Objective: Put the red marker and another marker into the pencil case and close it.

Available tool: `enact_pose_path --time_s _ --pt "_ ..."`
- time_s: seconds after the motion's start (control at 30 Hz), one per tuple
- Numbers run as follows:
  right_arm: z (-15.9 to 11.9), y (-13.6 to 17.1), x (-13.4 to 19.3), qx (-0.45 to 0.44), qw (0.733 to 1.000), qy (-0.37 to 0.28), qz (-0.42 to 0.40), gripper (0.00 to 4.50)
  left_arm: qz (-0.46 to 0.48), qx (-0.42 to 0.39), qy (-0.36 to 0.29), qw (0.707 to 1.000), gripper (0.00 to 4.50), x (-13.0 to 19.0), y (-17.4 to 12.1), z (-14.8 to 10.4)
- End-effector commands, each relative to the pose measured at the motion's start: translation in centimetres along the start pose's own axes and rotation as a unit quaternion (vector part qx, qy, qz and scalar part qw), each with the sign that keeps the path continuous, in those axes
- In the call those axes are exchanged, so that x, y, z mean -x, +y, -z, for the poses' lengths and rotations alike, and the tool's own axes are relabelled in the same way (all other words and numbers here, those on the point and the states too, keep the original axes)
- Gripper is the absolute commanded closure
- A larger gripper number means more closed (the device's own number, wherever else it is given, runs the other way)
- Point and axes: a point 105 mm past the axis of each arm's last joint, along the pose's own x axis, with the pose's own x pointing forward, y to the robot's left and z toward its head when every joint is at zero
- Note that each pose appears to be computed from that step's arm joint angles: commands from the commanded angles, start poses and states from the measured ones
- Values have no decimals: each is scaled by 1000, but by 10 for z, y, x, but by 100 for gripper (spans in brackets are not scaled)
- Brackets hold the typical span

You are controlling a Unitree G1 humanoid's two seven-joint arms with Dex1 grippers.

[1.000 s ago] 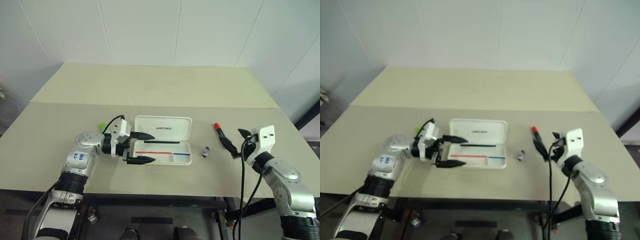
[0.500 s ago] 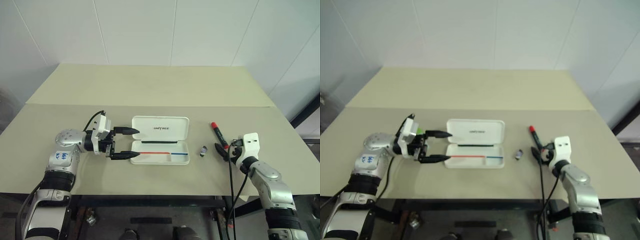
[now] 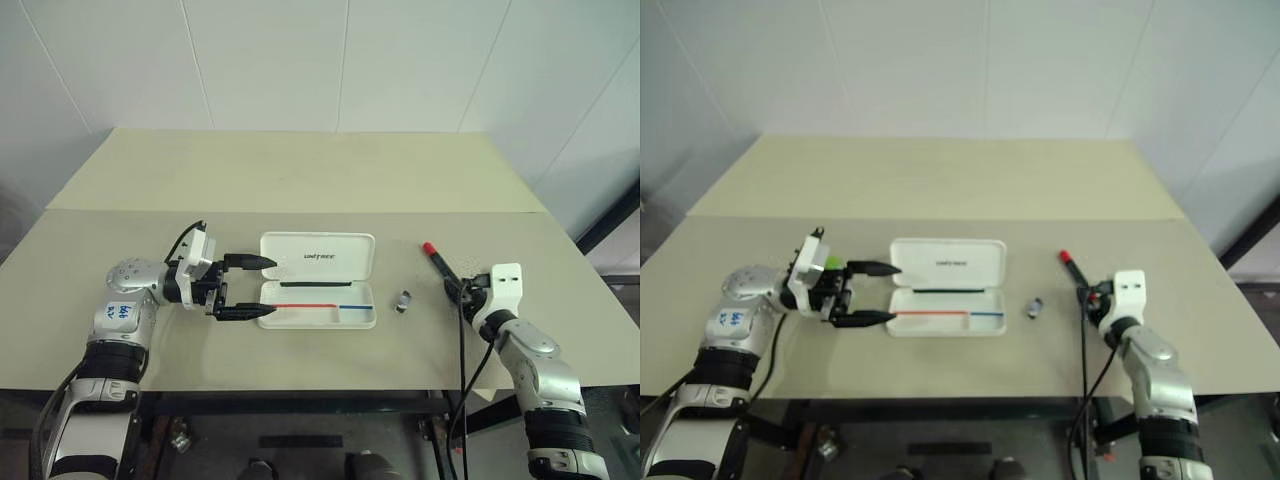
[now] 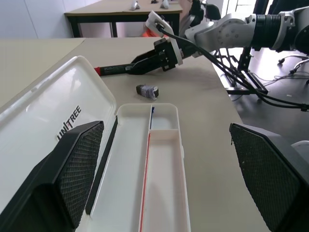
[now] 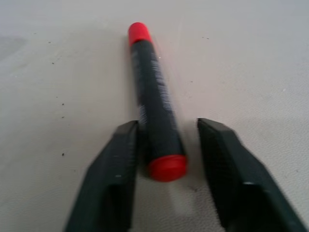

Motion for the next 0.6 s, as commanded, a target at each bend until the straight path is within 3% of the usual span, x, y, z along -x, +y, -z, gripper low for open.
enact_pose_path --time_s 0.03,0.17,0.43,0.6 --pt "-7 7 5 -2 1000 -17 -21 373 4 -23 -21 1000 0 1 2 -16" --pt "-24 12 13 12 998 -46 -40 387 7 -20 -25 999 0 2 2 -18" --pt "-90 37 30 73 980 -141 -119 387 5 -19 -29 999 0 5 3 -19" --pt "-154 84 48 86 942 -227 -231 387 -24 -36 -27 999 0 10 11 -17"
